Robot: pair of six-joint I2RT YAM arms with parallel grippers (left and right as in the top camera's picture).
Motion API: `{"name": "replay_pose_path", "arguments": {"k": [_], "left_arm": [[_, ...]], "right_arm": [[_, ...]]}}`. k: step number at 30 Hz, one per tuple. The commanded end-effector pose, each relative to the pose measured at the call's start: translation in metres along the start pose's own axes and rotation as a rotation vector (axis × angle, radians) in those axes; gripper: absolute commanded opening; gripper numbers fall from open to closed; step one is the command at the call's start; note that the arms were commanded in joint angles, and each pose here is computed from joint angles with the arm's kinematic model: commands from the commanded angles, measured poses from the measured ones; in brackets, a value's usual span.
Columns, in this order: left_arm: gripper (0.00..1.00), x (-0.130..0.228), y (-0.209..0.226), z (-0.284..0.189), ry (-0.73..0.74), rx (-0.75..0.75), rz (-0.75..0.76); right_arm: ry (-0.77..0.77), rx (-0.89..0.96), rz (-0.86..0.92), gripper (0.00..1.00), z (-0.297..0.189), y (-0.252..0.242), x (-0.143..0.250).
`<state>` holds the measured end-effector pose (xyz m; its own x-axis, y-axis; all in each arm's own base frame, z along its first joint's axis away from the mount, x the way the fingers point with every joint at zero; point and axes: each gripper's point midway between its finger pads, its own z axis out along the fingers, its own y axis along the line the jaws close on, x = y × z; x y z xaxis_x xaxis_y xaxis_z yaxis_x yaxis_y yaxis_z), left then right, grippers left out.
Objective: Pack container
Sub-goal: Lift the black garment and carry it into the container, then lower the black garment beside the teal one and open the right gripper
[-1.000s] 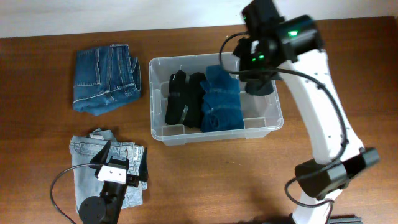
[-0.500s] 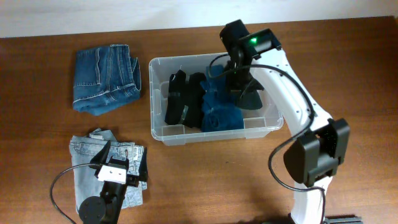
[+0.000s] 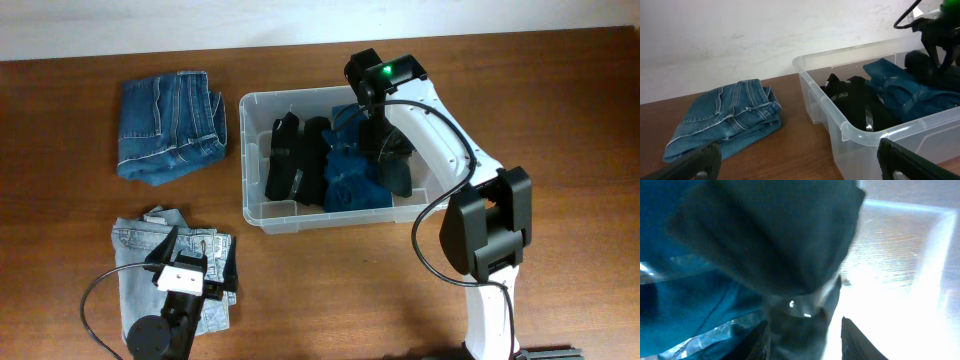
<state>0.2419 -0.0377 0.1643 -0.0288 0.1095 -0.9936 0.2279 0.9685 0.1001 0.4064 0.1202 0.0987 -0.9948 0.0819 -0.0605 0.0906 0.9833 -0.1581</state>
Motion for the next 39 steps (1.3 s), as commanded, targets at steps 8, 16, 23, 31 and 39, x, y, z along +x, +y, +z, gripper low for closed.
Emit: {"name": "replay_pose_path", "arguments": {"k": [8,16,23,31,39], "left_arm": [[0.99,0.002,0.0,0.0,0.001,-0.001,0.015],[0.99,0.002,0.0,0.0,0.002,-0.001,0.015],[0.99,0.002,0.0,0.0,0.001,-0.001,0.015],[0.99,0.002,0.0,0.0,0.001,-0.001,0.015],[0.99,0.002,0.0,0.0,0.001,-0.001,0.015]], "right_arm": [[-0.038,0.045,0.012,0.29,-0.012,-0.011,-0.009],[-0.041,0.024,0.01,0.16,-0.011,-0.006,-0.01],[0.013,-0.118,0.009,0.1,0.002,0.024,-0.008],[0.085,-0.14,0.003,0.11,0.028,0.036,-0.002],[0.067,-0.14,-0.008,0.17,0.008,0.027,-0.006]]}}
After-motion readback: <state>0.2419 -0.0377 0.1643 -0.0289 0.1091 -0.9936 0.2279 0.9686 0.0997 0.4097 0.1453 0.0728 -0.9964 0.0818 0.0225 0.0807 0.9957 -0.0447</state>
